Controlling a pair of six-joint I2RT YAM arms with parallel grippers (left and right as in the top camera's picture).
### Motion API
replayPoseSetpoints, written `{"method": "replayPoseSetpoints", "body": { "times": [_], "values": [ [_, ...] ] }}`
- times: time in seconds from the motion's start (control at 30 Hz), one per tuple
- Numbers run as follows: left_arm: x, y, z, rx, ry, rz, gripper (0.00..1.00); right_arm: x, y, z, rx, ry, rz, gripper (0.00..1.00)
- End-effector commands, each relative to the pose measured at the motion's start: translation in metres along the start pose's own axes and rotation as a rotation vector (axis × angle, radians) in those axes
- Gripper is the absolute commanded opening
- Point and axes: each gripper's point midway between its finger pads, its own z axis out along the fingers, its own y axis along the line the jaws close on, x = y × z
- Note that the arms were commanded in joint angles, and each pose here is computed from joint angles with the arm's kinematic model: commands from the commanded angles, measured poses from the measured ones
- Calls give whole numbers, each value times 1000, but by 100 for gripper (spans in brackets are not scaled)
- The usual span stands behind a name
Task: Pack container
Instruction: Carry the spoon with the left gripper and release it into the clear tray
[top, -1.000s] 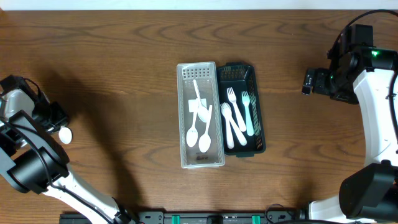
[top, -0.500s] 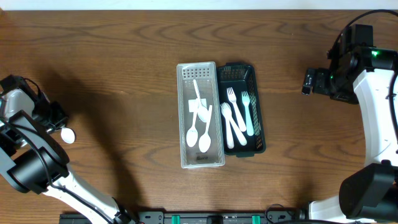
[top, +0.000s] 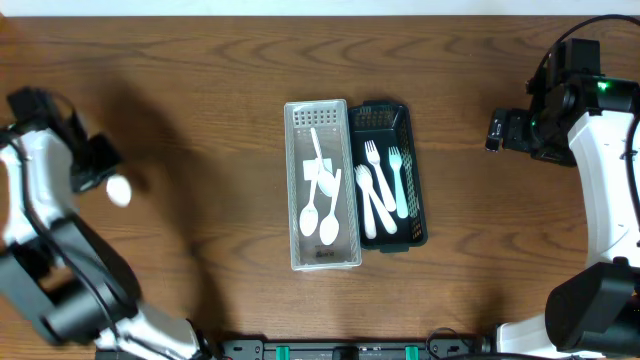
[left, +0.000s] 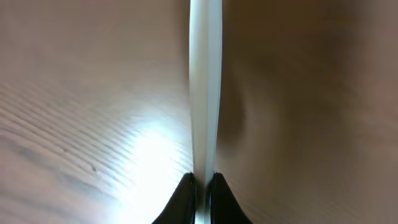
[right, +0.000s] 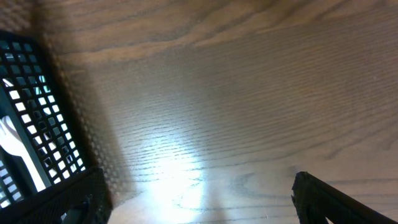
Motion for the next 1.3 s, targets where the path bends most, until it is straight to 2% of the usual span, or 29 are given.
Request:
{"method": "replayPoseSetpoints", "body": {
  "times": [0.0,0.07,0.2,0.43,0.7,0.97,1.03,1.07,1.1,1.2,1.27],
  "values": [
    [5,-59,-60,78,-122,120,6,0,-2,2,4,4,-12,99],
    [18,-94,-85,121,-162,208,6,0,-2,2,4,4,-12,99],
    [70,-164,-127,236,-176,341,6,1,-2,2,4,5,-12,99],
    [159,-252,-146,380,-87,528,6,1,2,2,-16,8,-12,99],
    [224,-290,-87,282,99,702,6,2,3,2,-22,10,-12,99],
    [243,-299,-25,180,217,746,6,2,3,2,-21,13,-12,99],
    [244,-300,-20,177,220,751,17,2,3,2,-21,13,-12,99],
    [243,-301,-20,180,216,754,31,2,3,2,-21,13,-12,99],
    [243,-302,-21,185,210,762,40,2,3,2,-21,13,-12,99],
    [234,-305,-29,191,164,792,54,3,3,2,-21,14,-12,99],
    [222,-304,-40,176,105,794,58,3,3,2,-21,14,-12,99]
  ]
}}
